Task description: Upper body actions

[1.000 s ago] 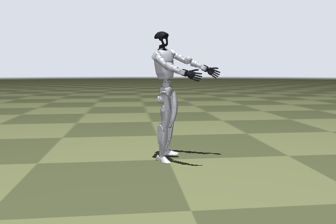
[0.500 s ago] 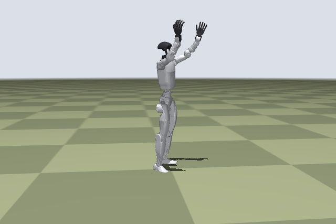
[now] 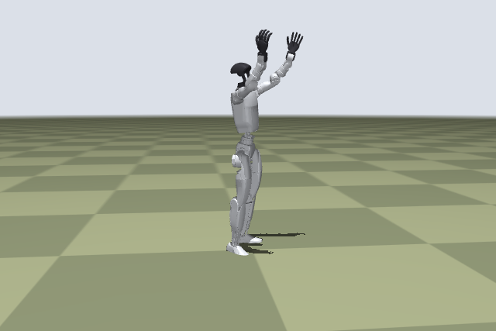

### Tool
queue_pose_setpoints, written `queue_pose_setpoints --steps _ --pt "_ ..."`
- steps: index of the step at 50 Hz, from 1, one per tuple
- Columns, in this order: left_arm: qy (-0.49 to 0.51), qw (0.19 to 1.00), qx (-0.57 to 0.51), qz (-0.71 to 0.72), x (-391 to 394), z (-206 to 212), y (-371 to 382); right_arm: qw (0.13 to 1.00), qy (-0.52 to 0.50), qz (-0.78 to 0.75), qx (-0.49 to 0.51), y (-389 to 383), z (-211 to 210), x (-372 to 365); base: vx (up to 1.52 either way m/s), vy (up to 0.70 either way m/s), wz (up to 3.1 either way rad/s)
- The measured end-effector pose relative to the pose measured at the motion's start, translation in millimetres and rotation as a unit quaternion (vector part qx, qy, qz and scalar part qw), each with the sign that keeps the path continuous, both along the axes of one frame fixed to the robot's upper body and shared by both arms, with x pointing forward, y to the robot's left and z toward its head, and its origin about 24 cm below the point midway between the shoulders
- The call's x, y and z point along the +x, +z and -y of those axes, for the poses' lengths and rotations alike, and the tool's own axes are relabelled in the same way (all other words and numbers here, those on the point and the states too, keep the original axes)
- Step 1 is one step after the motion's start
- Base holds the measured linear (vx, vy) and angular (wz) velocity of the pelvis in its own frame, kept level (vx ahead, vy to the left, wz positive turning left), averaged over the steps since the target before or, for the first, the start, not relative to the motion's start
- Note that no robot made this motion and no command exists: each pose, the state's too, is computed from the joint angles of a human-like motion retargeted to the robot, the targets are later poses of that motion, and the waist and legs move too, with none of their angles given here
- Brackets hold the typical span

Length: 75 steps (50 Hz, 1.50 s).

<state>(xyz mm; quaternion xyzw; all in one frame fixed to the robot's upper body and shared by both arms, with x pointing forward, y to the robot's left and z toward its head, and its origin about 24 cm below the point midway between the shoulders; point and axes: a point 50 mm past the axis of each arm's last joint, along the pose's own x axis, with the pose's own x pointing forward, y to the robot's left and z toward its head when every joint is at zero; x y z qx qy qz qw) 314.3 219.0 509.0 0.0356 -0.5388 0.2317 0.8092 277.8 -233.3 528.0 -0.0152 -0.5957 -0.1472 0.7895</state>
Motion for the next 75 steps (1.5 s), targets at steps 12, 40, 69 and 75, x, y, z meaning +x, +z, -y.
queue_pose_setpoints --steps 12,40,69,75 --pt "0.067 0.993 -0.001 -0.097 33 -28 -54 0.994 -0.037 -0.091 -0.039 -49 12 39 0.01 0.00 -0.01" --pt "-0.118 0.410 -0.503 -0.752 -205 -26 -665 0.196 0.187 -0.925 -0.267 -682 -29 -141 0.01 0.03 0.00" --pt "-0.143 0.089 -0.443 -0.881 -365 87 -686 0.092 0.069 -0.993 -0.038 -705 -25 -294 0.01 0.04 0.13" --pt "-0.134 0.099 -0.403 -0.900 -358 84 -687 0.079 0.017 -0.976 -0.203 -705 -16 -276 0.00 -0.03 1.42"
